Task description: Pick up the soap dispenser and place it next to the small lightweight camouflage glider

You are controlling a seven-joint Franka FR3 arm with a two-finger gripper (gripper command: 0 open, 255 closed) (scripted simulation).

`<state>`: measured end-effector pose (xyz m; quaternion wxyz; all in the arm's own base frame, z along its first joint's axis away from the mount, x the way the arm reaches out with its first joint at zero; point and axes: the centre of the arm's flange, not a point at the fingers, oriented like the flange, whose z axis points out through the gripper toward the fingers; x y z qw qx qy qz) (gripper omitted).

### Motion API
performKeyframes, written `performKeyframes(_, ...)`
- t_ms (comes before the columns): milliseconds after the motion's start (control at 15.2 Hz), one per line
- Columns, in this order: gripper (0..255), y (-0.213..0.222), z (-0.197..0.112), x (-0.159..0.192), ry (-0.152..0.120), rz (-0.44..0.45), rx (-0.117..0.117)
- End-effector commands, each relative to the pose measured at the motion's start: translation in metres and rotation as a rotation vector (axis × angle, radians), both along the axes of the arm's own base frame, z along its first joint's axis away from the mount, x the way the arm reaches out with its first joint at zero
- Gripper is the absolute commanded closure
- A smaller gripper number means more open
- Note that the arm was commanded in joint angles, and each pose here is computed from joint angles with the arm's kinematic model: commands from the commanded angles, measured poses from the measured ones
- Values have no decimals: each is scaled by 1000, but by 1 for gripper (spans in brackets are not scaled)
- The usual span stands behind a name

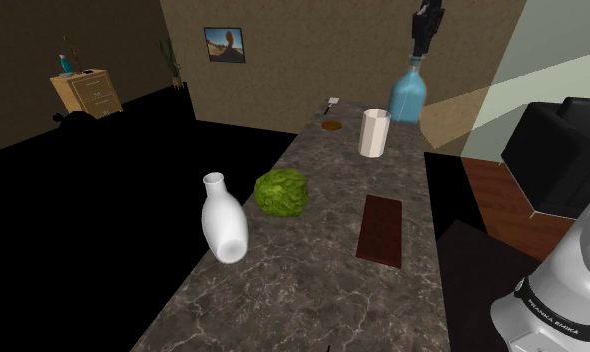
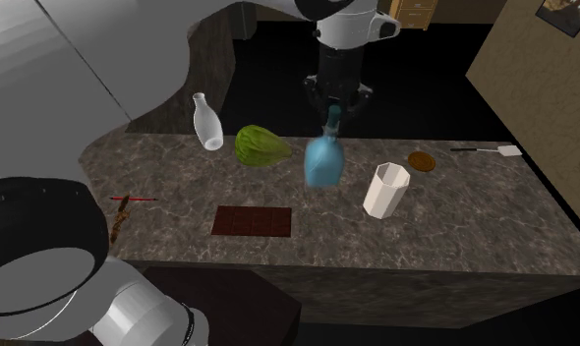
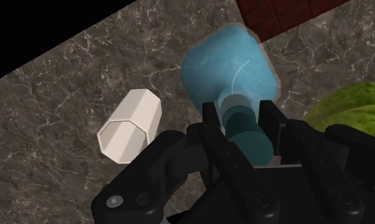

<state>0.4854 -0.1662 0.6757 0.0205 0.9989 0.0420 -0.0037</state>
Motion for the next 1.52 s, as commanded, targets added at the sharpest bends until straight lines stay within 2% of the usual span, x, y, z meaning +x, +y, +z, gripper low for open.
performKeyframes(0,255,-1,11,-2,0,0,0)
performKeyframes(396,255,-1,40,-2,0,0,0)
performKeyframes(1452,255,173,40,-122,0,0,0)
